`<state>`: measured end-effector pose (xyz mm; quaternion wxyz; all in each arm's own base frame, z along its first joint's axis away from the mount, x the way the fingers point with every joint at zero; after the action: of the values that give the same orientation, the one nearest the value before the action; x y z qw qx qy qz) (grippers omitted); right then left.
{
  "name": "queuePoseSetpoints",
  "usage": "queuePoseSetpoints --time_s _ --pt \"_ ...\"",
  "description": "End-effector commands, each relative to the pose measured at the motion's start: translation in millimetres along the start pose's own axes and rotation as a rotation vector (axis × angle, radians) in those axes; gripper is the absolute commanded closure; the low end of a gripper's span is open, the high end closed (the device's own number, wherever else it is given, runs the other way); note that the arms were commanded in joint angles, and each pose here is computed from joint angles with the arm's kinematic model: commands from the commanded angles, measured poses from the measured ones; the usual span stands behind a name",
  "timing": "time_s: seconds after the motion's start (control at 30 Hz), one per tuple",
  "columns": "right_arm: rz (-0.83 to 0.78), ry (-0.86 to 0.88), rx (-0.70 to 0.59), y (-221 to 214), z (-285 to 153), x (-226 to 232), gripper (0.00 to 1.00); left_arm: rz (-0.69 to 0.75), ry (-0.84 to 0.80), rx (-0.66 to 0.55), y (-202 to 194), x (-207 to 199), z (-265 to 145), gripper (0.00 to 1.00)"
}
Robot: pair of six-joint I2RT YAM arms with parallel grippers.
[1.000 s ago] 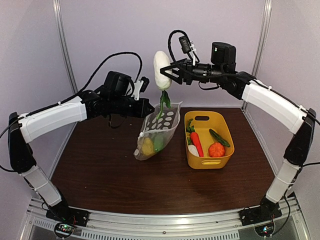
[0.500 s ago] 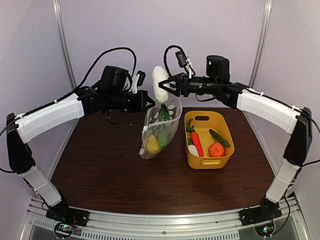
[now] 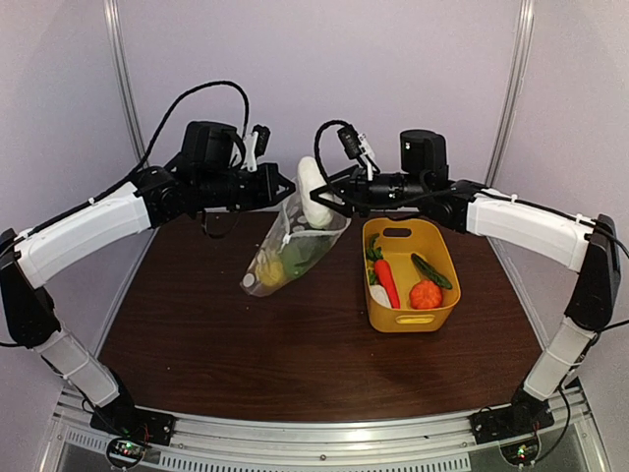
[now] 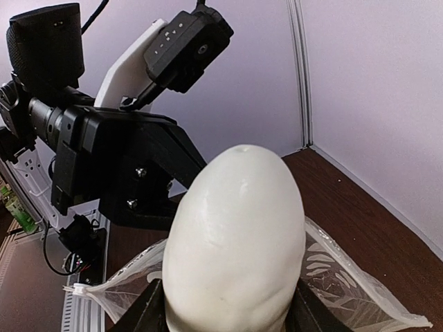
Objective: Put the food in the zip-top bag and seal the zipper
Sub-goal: Place the fake vegetable in the zipper food storage bag, then pick up the fake vegetable from the bin.
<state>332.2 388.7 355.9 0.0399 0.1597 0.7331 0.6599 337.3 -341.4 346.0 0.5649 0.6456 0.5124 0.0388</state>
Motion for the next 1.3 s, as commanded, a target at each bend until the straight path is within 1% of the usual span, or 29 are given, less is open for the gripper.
queuePoseSetpoints --time_s 0.0,0.03,0.2,0.33,0.4,0.5,0.57,0.63,0.67,0.73,0.83,0.9,0.97,1.03,1.13,1.2,1.27 --pt "-0.024 -0.022 -0.005 8 -2 3 0.70 -0.001 -0.003 -0.070 14 0 -8 1.00" --pt "-0.028 -0.025 -0.013 14 -4 4 0.64 0.002 0.006 -0.072 13 2 -8 1.00" --pt "-0.023 -0.049 0.004 23 -11 5 0.38 0.028 0.062 -0.089 13 12 -11 1.00" --pt "-0.020 -0.072 0.005 25 -14 2 0.25 0.039 0.078 -0.084 10 17 -10 1.00" --pt "-0.015 -0.072 0.007 23 -12 1 0.21 0.043 0.083 -0.078 7 19 -8 1.00" --pt "-0.016 -0.057 0.005 27 -13 3 0.21 0.060 0.094 -0.073 5 22 -6 1.00" --pt "-0.020 -0.041 -0.007 37 -21 5 0.21 0.088 0.136 -0.072 4 29 -6 1.00" --pt "-0.010 -0.052 -0.024 49 -34 0 0.21 0.141 0.214 -0.073 4 42 -12 1.00" --pt "-0.004 -0.072 -0.026 52 -42 -7 0.22 0.165 0.257 -0.083 6 48 -16 1.00" --pt "0.009 -0.168 -0.003 49 -60 -32 0.23 0.221 0.331 -0.119 12 59 -30 1.00" --pt "0.036 -0.359 0.068 20 -90 -82 0.28 0.294 0.377 -0.108 8 69 -35 1.00" --pt "0.070 -0.438 0.120 -6 -108 -106 0.30 0.325 0.393 -0.080 1 74 -34 1.00" --pt "0.097 -0.493 0.199 -33 -118 -122 0.30 0.355 0.406 -0.059 -5 79 -32 1.00" --pt "0.122 -0.519 0.288 -57 -123 -129 0.31 0.416 0.423 -0.047 -8 84 -28 1.00" --pt "0.191 -0.547 0.390 -88 -126 -135 0.32 0.502 0.504 -0.043 -9 98 -23 1.00" --pt "0.258 -0.556 0.450 -115 -126 -138 0.34 0.512 0.512 -0.028 -11 100 -18 1.00" --pt "0.330 -0.575 0.511 -145 -125 -142 0.36 0.482 0.466 -0.012 -14 93 -14 1.00"
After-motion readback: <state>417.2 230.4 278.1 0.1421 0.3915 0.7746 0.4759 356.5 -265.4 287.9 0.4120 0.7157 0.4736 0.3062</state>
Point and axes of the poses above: each gripper's point midway between its finger pads, its own z axis out along the fingers, its own x axis along the line the jaws close on, y = z × x, the point moved 1 cm from there along -z, back along the fingers, and after that the axes turned 2 degrees about -z, right-handed, at the moved point
